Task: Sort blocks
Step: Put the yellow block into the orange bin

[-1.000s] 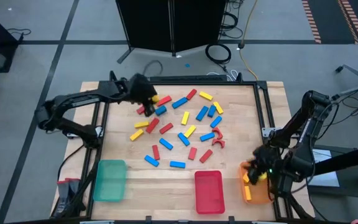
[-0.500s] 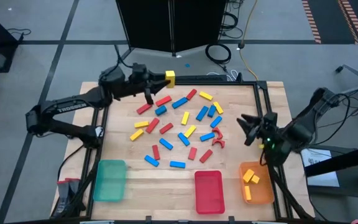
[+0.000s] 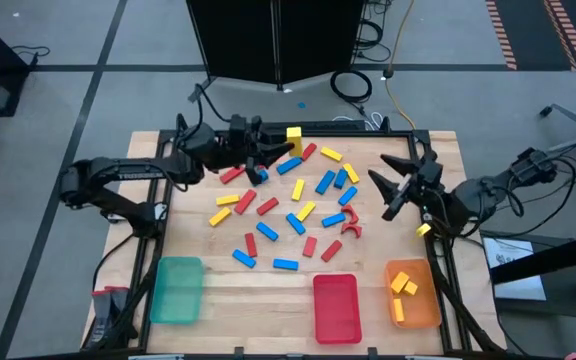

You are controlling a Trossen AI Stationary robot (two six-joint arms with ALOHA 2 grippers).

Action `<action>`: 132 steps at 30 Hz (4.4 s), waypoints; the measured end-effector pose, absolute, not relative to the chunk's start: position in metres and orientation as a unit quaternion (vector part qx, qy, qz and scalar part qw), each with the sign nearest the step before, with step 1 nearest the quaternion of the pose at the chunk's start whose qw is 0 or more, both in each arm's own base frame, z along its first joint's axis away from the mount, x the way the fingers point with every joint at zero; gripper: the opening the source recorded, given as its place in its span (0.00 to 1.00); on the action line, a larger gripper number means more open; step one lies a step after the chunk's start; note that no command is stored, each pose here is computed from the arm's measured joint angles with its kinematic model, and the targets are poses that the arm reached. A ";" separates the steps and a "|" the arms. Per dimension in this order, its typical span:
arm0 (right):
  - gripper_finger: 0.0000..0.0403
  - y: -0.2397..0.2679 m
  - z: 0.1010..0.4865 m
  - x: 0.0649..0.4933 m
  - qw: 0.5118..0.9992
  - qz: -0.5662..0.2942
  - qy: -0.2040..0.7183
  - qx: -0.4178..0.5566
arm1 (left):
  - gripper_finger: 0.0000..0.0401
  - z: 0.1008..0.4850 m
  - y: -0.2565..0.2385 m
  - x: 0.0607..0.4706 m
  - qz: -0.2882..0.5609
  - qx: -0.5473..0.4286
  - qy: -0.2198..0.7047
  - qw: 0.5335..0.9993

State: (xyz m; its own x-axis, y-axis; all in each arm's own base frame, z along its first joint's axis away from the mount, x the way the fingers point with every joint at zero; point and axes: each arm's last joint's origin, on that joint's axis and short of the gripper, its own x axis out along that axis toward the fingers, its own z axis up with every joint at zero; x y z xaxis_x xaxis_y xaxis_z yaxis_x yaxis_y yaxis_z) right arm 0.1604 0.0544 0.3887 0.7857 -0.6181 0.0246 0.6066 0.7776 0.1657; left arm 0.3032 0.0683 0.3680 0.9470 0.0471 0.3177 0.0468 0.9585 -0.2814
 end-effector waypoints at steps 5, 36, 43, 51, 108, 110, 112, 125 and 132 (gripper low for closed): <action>0.66 0.044 0.389 0.170 0.944 -0.318 -0.046 0.077 | 0.31 0.365 0.061 0.308 -0.012 -0.147 -0.157 0.977; 0.66 -0.012 0.387 0.296 0.985 -0.135 -0.035 0.099 | 0.31 0.364 0.055 0.309 -0.021 -0.131 -0.151 0.980; 0.66 -0.014 0.387 0.310 0.986 -0.139 0.025 0.088 | 0.31 0.364 0.053 0.309 -0.022 -0.123 -0.152 0.980; 0.62 -0.014 0.394 0.304 0.987 -0.140 0.016 0.074 | 0.31 0.364 0.053 0.309 -0.022 -0.123 -0.151 0.980; 0.29 0.116 0.302 0.136 0.726 -0.125 0.597 0.318 | 0.97 0.347 0.060 0.261 0.047 -0.137 0.106 0.984; 0.29 0.131 0.298 0.132 0.714 -0.119 0.611 0.321 | 0.97 0.348 0.060 0.261 0.047 -0.136 0.103 0.984; 0.29 0.148 0.293 0.129 0.705 -0.118 0.618 0.328 | 0.97 0.348 0.060 0.261 0.049 -0.135 0.102 0.984; 0.29 0.223 0.244 0.112 0.630 -0.166 0.696 0.301 | 0.97 0.348 0.060 0.261 0.050 -0.135 0.103 0.984; 0.29 0.228 0.217 0.110 0.594 -0.174 0.733 0.280 | 0.97 0.348 0.060 0.261 0.050 -0.135 0.103 0.984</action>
State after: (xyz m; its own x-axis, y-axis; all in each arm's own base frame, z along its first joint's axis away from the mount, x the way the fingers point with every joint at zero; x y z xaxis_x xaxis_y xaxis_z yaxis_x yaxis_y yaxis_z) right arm 0.1105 0.2284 0.2172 -0.1364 0.2047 -0.9693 0.6180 0.7822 0.0782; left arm 0.2613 0.0598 0.3479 0.9736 0.0712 -0.2170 -0.1271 0.9582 -0.2561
